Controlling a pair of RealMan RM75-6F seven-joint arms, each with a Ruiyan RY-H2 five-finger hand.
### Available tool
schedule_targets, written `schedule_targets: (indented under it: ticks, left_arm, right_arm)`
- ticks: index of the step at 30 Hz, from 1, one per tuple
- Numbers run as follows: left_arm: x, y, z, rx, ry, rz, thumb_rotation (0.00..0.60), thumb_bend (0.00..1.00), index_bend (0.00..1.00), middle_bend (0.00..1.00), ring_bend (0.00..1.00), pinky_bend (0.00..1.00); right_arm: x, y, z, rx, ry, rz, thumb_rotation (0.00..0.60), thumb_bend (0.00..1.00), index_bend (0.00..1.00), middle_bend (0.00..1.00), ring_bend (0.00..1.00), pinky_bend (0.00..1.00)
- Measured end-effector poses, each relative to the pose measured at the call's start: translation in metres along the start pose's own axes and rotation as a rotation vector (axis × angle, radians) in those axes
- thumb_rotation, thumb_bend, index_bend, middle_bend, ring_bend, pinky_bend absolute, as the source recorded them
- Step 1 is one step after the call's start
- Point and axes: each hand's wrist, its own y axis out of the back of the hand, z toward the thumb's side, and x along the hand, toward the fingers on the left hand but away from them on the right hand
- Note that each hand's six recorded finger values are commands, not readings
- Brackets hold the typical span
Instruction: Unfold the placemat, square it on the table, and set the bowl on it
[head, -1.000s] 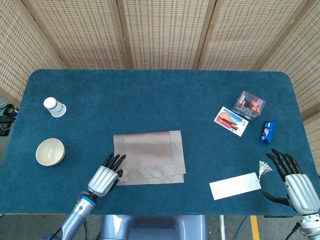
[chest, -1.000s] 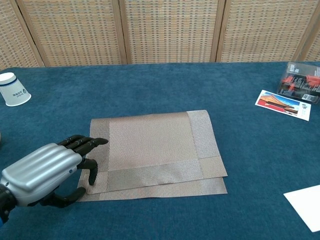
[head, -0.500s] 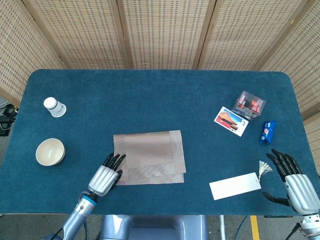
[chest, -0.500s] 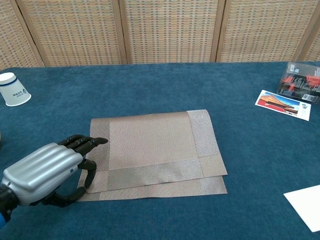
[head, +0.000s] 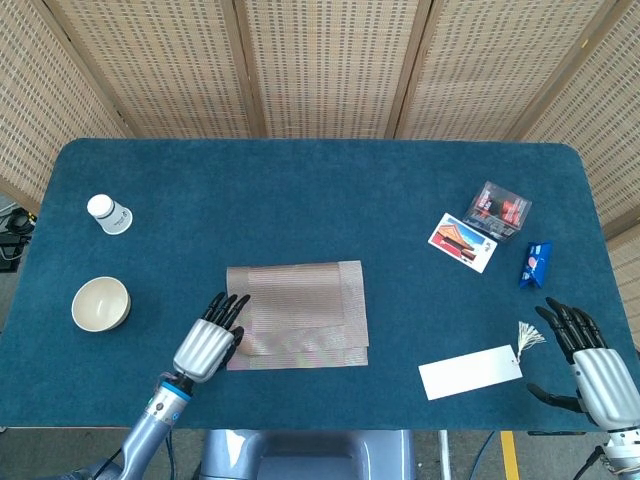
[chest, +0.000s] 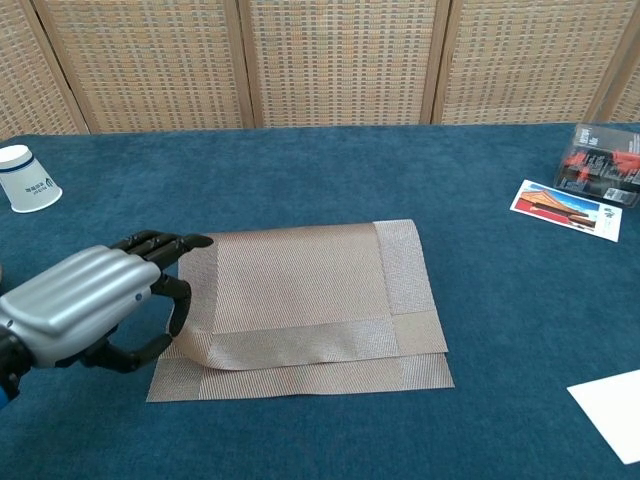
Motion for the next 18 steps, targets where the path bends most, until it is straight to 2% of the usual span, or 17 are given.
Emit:
schedule_targets:
  ticks: [10,18]
  left_arm:
    - [0.039,0.046,-0.017,-0.007,0.045,0.064,0.6,0.52,0.62,0.0,0.0,0.0]
    - [0.097,0.089,-0.037,0.003,0.109,0.101,0.6,0.52,0.62,0.0,0.0,0.0]
  right_arm:
    - [-0.005,0.007,-0.012,-0.007,-0.044,-0.018,0.6,0.06,0.09,0.0,0.0,0.0]
    - [-0.011,0.014,-0.026,-0.005,-0.097,-0.037,0.6,0.06,0.09,0.0,0.0,0.0]
